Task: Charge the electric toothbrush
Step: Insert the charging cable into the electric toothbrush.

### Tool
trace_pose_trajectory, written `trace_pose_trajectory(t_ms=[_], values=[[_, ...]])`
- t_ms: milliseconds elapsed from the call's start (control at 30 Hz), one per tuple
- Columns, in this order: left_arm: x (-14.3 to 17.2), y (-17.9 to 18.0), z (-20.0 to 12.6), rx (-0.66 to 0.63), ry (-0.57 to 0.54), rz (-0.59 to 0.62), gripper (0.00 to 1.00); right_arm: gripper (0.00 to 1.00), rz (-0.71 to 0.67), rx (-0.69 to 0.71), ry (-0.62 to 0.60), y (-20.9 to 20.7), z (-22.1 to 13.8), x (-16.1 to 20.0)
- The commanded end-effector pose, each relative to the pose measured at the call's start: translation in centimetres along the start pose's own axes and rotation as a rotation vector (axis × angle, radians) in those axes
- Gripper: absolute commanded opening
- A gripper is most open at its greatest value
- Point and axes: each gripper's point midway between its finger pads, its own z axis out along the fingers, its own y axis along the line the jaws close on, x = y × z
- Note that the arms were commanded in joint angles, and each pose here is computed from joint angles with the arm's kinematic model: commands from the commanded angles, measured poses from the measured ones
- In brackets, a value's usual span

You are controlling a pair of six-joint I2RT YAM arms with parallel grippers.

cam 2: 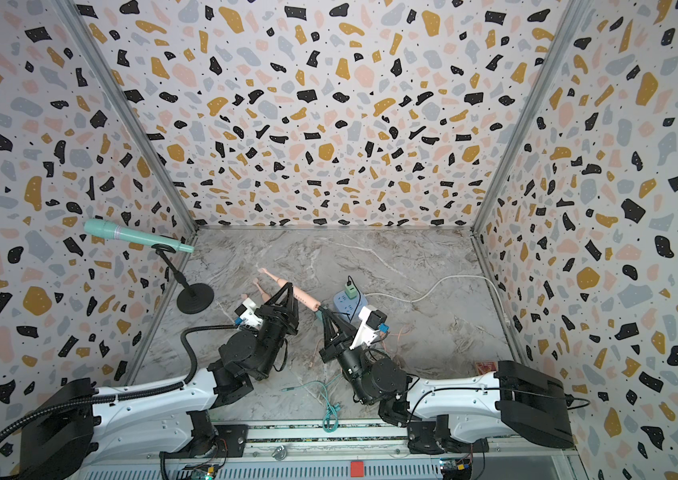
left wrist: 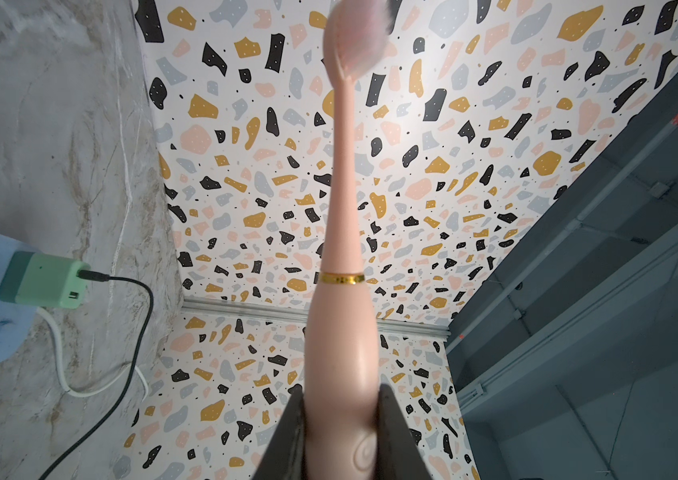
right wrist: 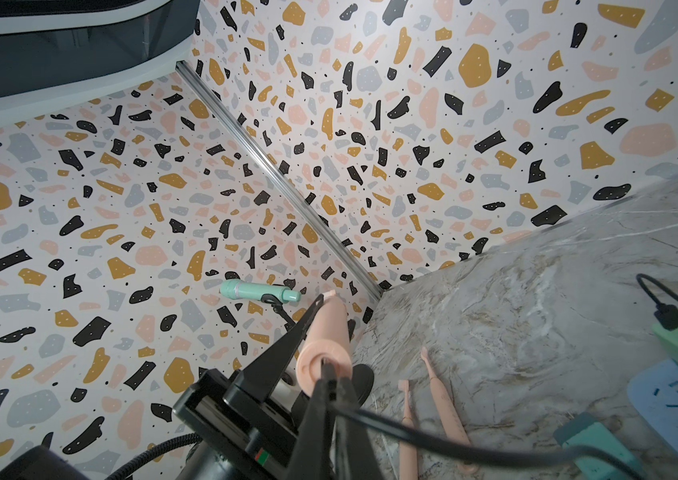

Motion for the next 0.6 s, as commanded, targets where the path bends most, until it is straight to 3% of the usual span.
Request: trace_pose_trajectory(t_ms=[0, 200, 567], values=[[1.4, -2.0, -0.5, 0.053, 0.068, -0.037, 0.00, 0.00, -0.012, 0.005, 0.001, 0.6, 0.1, -0.5], [1.8, -1.9, -0.4, 0.051, 0.077, -0.032, 0.00, 0.00, -0.008, 0.004, 0.022, 0.8, 0.5, 0.5], [2.0, -1.4, -0.6, 0.041, 0.093, -0.028, 0.00, 0.00, -0.064, -0.001, -0.032, 1.2, 1.0, -1.1]])
